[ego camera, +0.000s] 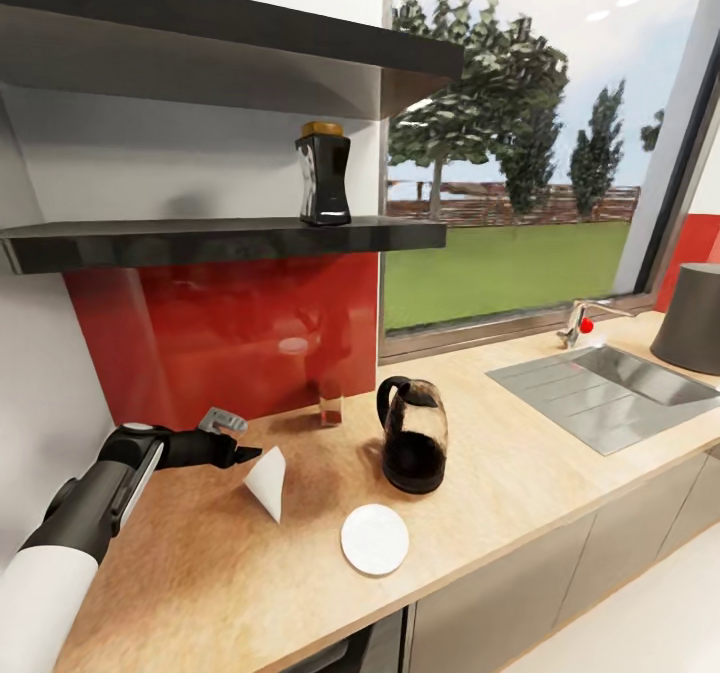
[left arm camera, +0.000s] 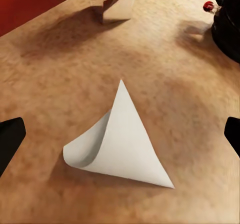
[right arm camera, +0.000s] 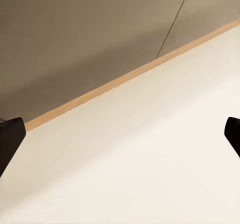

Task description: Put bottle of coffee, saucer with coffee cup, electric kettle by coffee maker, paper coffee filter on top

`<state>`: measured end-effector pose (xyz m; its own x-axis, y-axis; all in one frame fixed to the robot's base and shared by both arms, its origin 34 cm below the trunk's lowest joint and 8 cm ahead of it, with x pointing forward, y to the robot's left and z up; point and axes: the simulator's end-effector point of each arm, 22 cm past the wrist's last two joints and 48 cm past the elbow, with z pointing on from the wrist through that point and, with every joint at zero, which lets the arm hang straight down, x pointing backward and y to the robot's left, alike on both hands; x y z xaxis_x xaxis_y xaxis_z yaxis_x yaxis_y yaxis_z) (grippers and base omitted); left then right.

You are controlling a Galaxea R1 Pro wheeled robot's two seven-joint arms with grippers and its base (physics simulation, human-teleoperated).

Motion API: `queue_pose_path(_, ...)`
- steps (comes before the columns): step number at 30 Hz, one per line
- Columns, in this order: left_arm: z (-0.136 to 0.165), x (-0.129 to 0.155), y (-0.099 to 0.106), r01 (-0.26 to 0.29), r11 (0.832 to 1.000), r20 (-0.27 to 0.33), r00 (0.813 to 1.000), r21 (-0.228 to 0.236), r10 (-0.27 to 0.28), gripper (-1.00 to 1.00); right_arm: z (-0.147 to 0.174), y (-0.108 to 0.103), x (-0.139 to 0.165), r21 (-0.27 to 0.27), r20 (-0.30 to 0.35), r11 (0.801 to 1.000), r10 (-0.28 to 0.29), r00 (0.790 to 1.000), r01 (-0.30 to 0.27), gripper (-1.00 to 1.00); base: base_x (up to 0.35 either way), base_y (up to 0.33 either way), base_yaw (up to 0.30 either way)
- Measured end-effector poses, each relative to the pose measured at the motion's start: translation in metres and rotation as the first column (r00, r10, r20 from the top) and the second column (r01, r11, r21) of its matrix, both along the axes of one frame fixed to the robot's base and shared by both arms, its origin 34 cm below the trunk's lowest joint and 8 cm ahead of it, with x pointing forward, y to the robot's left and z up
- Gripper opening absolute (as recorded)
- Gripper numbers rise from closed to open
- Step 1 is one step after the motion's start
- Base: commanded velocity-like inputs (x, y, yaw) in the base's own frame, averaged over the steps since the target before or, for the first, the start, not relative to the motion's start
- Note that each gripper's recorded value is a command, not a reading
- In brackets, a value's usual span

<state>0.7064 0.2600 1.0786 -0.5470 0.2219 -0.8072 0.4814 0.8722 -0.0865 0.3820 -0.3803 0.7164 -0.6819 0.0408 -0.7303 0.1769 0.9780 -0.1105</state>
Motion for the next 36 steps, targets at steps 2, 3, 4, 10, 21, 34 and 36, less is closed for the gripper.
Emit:
queue_pose_path(2, 0.000, 0.000, 0.000, 0.001, 1.000, 0.000, 1.000, 0.000, -0.001, 1.00, 0.000, 0.000, 0.000, 0.000, 0.000, 1.000, 0.000, 1.000, 0.000, 1.00, 0.010, 0.002, 0.000)
queue_pose_path(3, 0.000, 0.000, 0.000, 0.001, 1.000, 0.000, 1.000, 0.000, -0.001, 1.00, 0.000, 0.000, 0.000, 0.000, 0.000, 1.000, 0.000, 1.000, 0.000, 1.00, 0.029, 0.001, 0.000)
queue_pose_path(4, 0.000, 0.000, 0.000, 0.001, 1.000, 0.000, 1.000, -0.001, -0.001, 1.00, 0.000, 0.000, 0.000, 0.000, 0.000, 1.000, 0.000, 1.000, 0.000, 1.00, 0.057, 0.001, 0.000)
queue_pose_path(10, 0.000, 0.000, 0.000, 0.002, 1.000, 0.002, 1.000, -0.001, -0.002, 1.00, 0.000, 0.000, 0.000, 0.000, 0.000, 1.000, 0.000, 1.000, 0.000, 1.00, 0.168, 0.000, 0.000)
queue_pose_path(21, -0.011, -0.006, -0.024, 0.058, 0.998, -0.020, 0.998, 0.027, -0.057, 1.00, 0.000, -0.001, 0.000, 0.000, 0.000, 1.000, -0.003, 1.000, 0.003, 1.00, 0.035, 0.000, -0.029)
queue_pose_path(34, -0.013, -0.008, -0.020, 0.062, 0.997, -0.024, 0.998, 0.040, -0.061, 1.00, 0.001, -0.001, 0.000, -0.001, 0.002, 1.000, -0.003, 1.000, 0.003, 1.00, 0.000, 0.000, -0.072)
queue_pose_path(36, -0.015, -0.008, -0.019, 0.060, 0.997, -0.029, 0.998, 0.040, -0.059, 1.00, 0.000, -0.001, 0.000, -0.001, 0.002, 1.000, -0.003, 1.000, 0.003, 1.00, 0.000, 0.000, -0.004)
